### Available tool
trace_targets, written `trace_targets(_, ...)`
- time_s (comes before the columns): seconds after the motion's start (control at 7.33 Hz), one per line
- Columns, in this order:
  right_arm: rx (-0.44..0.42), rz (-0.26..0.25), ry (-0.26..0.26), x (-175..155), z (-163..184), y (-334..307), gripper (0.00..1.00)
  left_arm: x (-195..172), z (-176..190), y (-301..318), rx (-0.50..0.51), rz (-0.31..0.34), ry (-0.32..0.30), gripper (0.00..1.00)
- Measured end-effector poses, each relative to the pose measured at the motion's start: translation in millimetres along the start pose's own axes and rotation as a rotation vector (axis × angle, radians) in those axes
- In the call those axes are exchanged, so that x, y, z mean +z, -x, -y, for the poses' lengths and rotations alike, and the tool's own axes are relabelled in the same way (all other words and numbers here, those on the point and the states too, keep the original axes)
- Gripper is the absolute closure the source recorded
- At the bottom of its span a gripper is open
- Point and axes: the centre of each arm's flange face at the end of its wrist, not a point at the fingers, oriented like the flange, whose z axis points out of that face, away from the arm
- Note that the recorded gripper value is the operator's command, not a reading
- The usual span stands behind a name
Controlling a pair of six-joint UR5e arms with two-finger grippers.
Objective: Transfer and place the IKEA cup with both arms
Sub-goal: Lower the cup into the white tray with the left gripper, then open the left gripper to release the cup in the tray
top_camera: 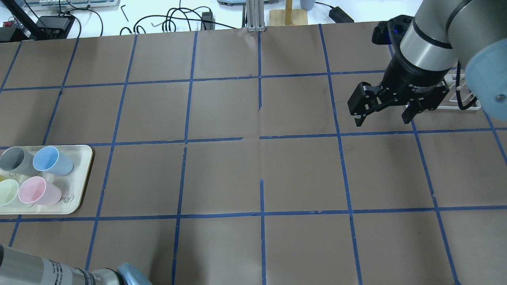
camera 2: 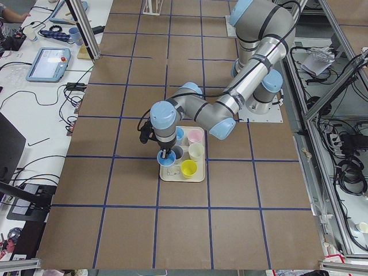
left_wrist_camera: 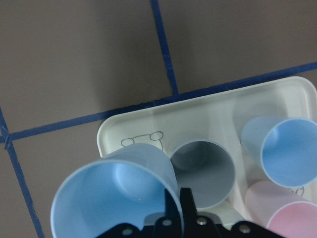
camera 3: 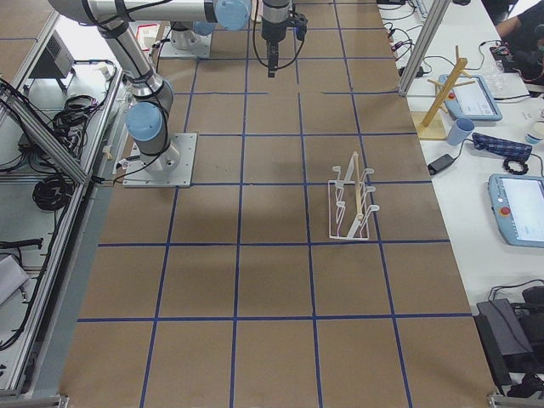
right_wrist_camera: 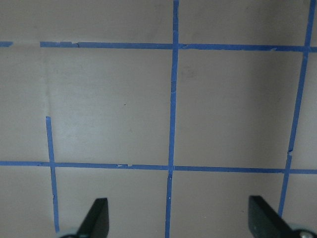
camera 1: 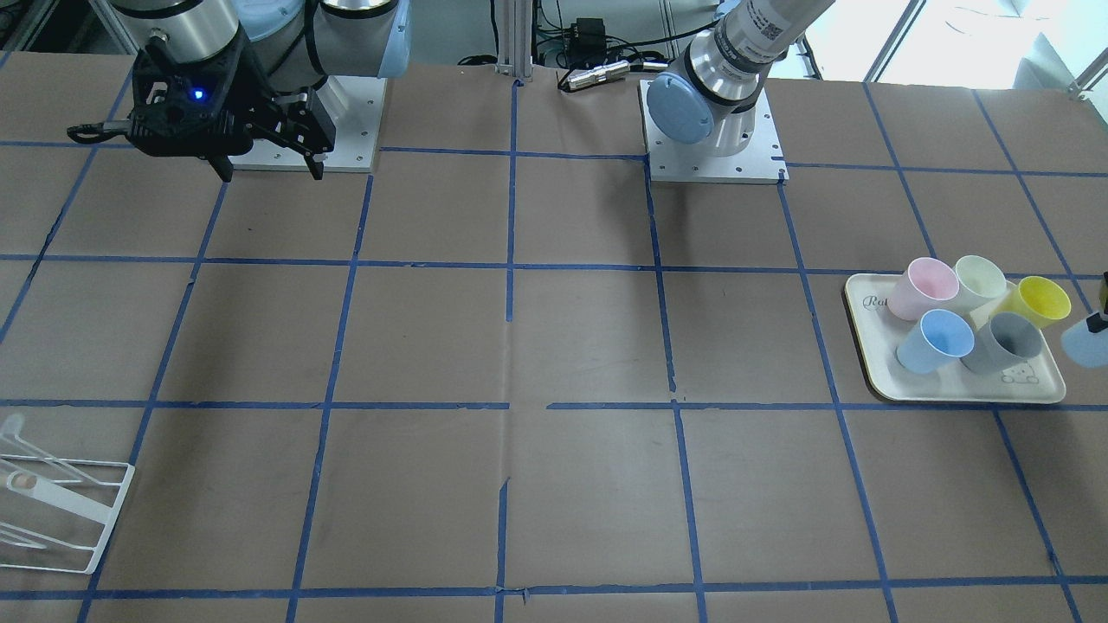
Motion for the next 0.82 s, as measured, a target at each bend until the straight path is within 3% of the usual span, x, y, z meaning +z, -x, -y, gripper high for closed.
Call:
trace_targets(0.27,-0.011,-0.005,-0.003,-6,-14,2,0.00,27,7,21,-0.015,-0.029,0.016,1.00)
trace_targets(0.82,0.013,-0.003,-0.011,-9,-13,-6,0.00,46,9,20,-0.117,-0.066,0.063,1.00)
